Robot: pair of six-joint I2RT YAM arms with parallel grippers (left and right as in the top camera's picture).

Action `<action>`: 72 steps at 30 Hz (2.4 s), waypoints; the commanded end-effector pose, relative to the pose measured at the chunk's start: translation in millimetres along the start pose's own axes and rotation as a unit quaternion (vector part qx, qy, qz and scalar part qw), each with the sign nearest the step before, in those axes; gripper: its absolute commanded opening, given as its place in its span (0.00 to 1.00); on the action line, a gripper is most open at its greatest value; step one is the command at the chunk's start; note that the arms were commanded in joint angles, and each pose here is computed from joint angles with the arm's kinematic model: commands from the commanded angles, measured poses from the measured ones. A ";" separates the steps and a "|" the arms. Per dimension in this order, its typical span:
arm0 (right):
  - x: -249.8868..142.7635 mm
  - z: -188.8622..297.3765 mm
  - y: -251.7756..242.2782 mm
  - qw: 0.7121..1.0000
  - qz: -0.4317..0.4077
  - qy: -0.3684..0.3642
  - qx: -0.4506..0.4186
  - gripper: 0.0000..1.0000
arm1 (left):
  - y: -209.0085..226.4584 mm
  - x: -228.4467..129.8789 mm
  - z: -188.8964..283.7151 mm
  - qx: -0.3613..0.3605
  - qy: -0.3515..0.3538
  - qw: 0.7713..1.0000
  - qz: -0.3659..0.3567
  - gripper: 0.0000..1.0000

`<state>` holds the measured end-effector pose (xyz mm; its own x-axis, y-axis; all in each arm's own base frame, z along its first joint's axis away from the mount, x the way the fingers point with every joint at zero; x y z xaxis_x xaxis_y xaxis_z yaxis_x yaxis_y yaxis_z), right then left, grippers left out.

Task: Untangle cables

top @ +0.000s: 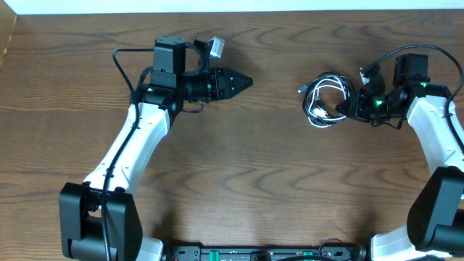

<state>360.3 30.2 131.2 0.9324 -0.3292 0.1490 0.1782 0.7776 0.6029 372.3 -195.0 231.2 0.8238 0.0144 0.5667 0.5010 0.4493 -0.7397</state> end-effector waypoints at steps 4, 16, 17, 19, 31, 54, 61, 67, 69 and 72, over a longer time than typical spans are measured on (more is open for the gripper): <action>-6.0 2.3 28.6 0.994 0.048 0.019 0.101 0.01 | 3.4 -11.2 -9.0 -0.002 0.018 0.999 -0.026 0.52; -19.9 4.6 55.4 0.979 0.087 0.045 0.181 0.01 | 23.5 -37.9 -48.9 0.006 0.067 0.998 -0.004 0.54; -20.7 3.5 57.3 0.978 0.091 0.046 0.181 0.01 | 23.7 -42.8 -55.2 0.001 0.075 0.997 -0.002 0.54; -22.0 -0.2 57.5 0.980 0.097 0.048 0.169 0.01 | 15.4 -48.9 -66.3 -0.034 0.088 0.995 -0.010 0.54; -23.0 -4.7 56.0 0.982 0.104 0.049 0.150 0.01 | -38.0 -39.2 -84.8 -0.155 0.073 0.981 -0.088 0.54; -26.7 -1.7 66.3 0.976 0.102 0.057 0.185 0.01 | -32.2 -42.9 -100.4 -0.101 0.064 0.988 -0.102 0.54; -27.0 -1.1 67.6 0.975 0.102 0.058 0.190 0.01 | -29.6 -49.7 -114.1 -0.055 0.063 0.991 -0.105 0.35; -26.7 -1.3 66.7 0.975 0.102 0.057 0.188 0.01 | -28.7 -50.2 -116.3 -0.045 0.062 0.991 -0.106 0.07; -26.0 -2.5 63.7 0.977 0.103 0.056 0.177 0.01 | -25.8 -47.6 -113.9 -0.043 0.058 0.992 -0.104 0.07; -25.7 -5.9 53.5 0.984 0.099 0.055 0.140 0.01 | -23.2 -42.0 -107.2 -0.046 0.052 0.992 -0.102 0.07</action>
<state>348.9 80.9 156.7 0.9700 -0.1336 0.2031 -0.0750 0.6300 0.7729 354.8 -305.8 182.5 0.7314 -0.1623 0.6623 0.6674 0.3700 -0.6463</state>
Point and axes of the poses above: each gripper's point midway between its finger pads, its own z axis back along the fingers, its own y axis along the line the jaws close on, x = y × z, the point moved 3 cm from there along z, back along the fingers, and after that the axes turned 10 degrees about -z, right-handed, at the moved point
